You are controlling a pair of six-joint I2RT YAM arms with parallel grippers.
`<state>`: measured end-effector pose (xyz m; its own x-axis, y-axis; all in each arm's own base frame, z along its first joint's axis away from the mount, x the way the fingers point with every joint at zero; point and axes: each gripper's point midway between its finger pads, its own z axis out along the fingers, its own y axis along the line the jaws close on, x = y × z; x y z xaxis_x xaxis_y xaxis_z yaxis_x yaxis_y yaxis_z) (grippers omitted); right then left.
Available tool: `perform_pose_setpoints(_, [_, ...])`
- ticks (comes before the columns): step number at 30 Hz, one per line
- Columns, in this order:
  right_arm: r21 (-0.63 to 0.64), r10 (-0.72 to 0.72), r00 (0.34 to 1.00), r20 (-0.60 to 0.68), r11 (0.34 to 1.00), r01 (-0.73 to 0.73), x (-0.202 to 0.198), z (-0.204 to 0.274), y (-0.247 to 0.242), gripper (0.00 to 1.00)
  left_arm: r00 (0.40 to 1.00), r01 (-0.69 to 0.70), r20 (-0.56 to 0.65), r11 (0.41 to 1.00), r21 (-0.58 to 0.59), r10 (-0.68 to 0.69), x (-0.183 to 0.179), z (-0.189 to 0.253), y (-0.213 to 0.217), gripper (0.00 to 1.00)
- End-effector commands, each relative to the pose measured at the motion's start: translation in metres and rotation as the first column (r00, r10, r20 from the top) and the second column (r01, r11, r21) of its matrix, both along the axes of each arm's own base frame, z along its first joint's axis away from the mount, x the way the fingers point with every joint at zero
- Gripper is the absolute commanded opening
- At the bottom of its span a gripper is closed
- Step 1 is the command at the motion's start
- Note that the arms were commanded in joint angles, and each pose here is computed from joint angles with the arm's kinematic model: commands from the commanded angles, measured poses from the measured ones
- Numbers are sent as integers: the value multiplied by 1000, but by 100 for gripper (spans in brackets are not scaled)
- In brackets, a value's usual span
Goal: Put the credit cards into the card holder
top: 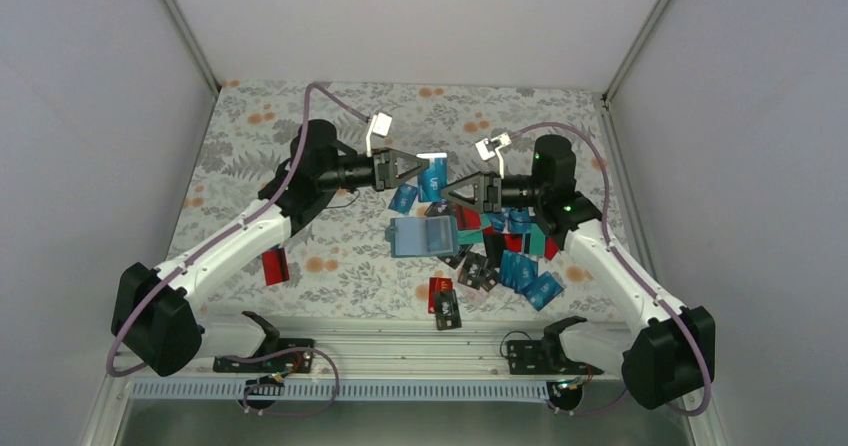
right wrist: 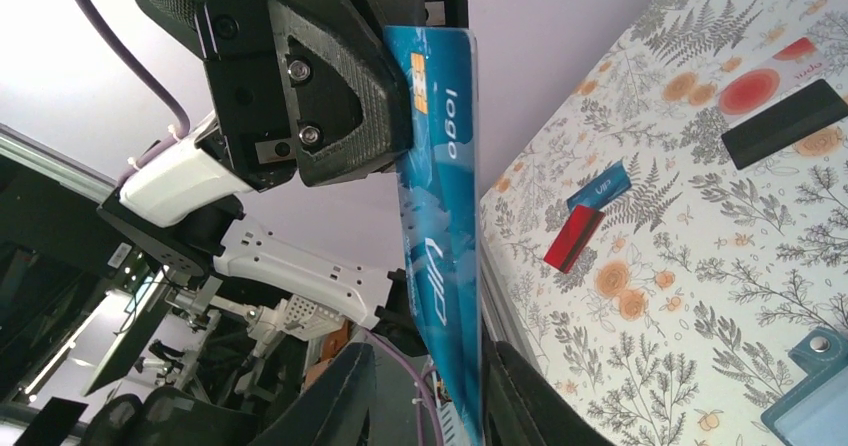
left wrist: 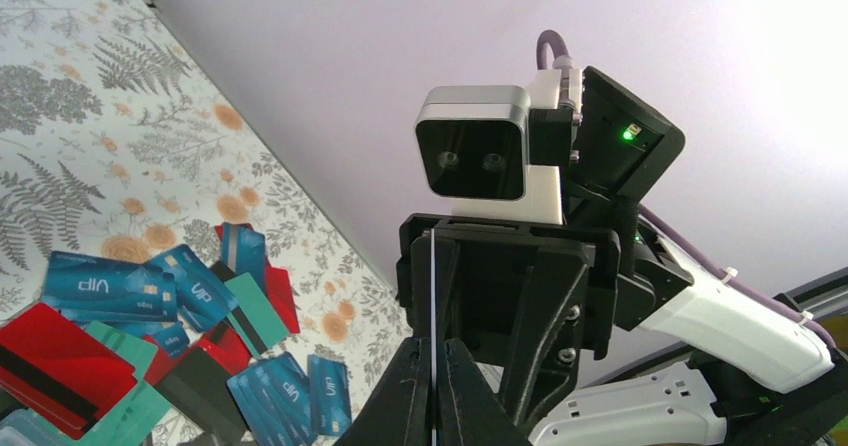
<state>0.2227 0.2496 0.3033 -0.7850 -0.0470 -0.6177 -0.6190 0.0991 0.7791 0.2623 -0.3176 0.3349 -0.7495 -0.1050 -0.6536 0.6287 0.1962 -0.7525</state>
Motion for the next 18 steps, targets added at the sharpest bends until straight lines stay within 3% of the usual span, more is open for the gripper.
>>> perform_pose_setpoints(1, [24,40,999,31,999,-41,-3,9,3,26,1000,15,19,999,-30,-15,-2,6,0,2])
perform_pose_setpoints(5, [29,51,998,31,998,-52,-3,9,5,17,1000,15,17,999,-41,-14,-3,5,0,2])
perform_pose_setpoints(8, [27,51,998,20,998,-52,0,7,7,5,1000,14,3,999,-42,-14,-2,-2,-1,2])
perform_pose_setpoints(14, [-30,0,1000,-3,1000,0,9,-5,6,4,999,-36,-29,999,12,36,5,-28,2,3])
perform_pose_setpoints(16, [-67,-27,999,-38,997,25,13,-18,3,4,995,-86,-39,994,70,89,11,-45,7,10])
perform_pose_setpoints(18, [-121,-70,994,-85,991,59,19,-37,-1,4,988,-142,-46,981,131,150,17,-66,14,23])
